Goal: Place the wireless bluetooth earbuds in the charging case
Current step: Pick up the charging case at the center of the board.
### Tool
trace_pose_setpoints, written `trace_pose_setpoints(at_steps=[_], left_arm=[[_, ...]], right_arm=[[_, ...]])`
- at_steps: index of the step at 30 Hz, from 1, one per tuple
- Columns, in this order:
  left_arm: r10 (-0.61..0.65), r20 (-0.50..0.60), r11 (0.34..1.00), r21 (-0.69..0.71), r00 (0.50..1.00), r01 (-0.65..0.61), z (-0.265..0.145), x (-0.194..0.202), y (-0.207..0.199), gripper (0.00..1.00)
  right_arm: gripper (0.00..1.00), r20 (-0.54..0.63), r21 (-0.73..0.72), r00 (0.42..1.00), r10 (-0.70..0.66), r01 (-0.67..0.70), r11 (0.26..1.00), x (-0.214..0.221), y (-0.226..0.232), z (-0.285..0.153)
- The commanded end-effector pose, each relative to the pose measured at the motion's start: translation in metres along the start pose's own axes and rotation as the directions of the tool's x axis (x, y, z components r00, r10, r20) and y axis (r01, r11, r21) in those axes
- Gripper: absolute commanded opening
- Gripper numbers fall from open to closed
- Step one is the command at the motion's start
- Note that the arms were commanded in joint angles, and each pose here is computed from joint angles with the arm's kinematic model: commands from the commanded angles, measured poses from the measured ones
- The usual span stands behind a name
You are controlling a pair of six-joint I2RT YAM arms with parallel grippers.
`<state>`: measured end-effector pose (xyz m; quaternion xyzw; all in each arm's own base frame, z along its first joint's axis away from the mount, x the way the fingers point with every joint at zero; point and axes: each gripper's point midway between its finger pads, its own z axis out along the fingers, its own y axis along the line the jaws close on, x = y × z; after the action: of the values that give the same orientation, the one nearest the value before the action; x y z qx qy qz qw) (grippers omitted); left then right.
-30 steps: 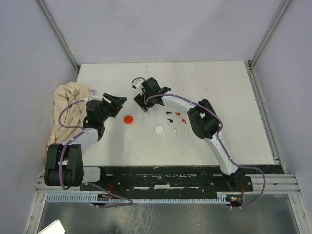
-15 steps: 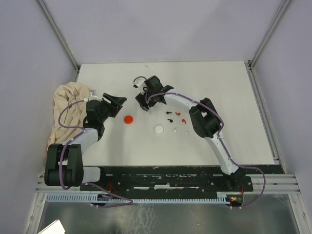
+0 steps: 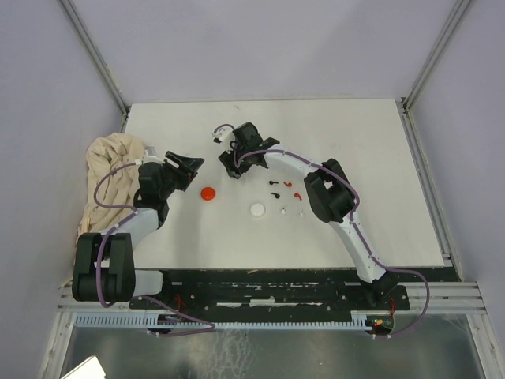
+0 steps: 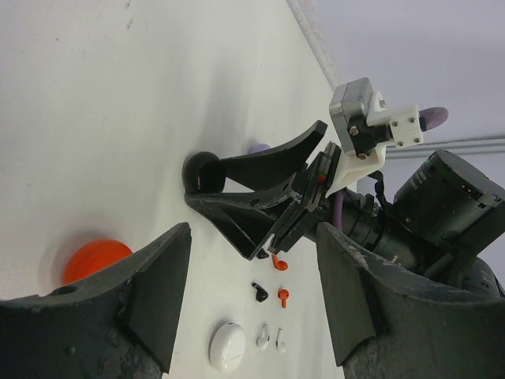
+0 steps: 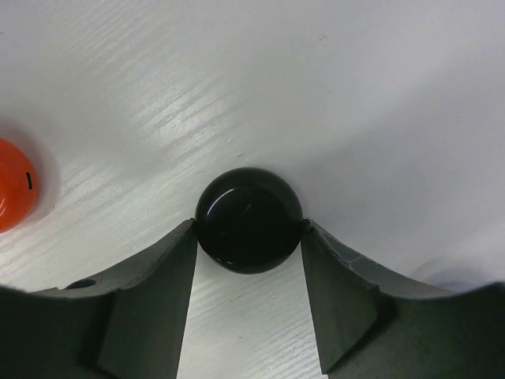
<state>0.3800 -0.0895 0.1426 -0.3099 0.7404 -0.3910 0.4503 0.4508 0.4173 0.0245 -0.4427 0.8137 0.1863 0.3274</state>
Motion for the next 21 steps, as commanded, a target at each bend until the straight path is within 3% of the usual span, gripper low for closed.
trace_pose_setpoints(at_steps=[1, 6, 15, 21], left_arm=[[-0.001, 0.006, 0.999, 0.033, 1.0, 0.001, -0.002, -0.003, -0.006, 0.71], [-0.002, -0.008, 0.999, 0.046, 1.0, 0.002, -0.003, -0.001, -0.007, 0.7], [-0.005, -0.12, 0.971, 0.237, 0.993, 0.033, -0.004, 0.019, -0.034, 0.69], [0.055, -0.179, 0.944, 0.33, 0.982, 0.007, -0.008, 0.029, -0.047, 0.69]], right_arm=[[0.6, 0.009, -0.017, 1.0, -0.008, 0.008, 1.0, -0.005, 0.001, 0.002], [0.4, 0.041, -0.009, 0.999, -0.011, 0.012, 1.0, -0.011, 0.001, -0.002], [0.34, 0.223, 0.013, 0.974, 0.029, -0.033, 0.999, -0.048, 0.004, -0.061], [0.31, 0.234, -0.018, 0.964, 0.123, -0.122, 0.992, -0.05, 0.011, -0.1]])
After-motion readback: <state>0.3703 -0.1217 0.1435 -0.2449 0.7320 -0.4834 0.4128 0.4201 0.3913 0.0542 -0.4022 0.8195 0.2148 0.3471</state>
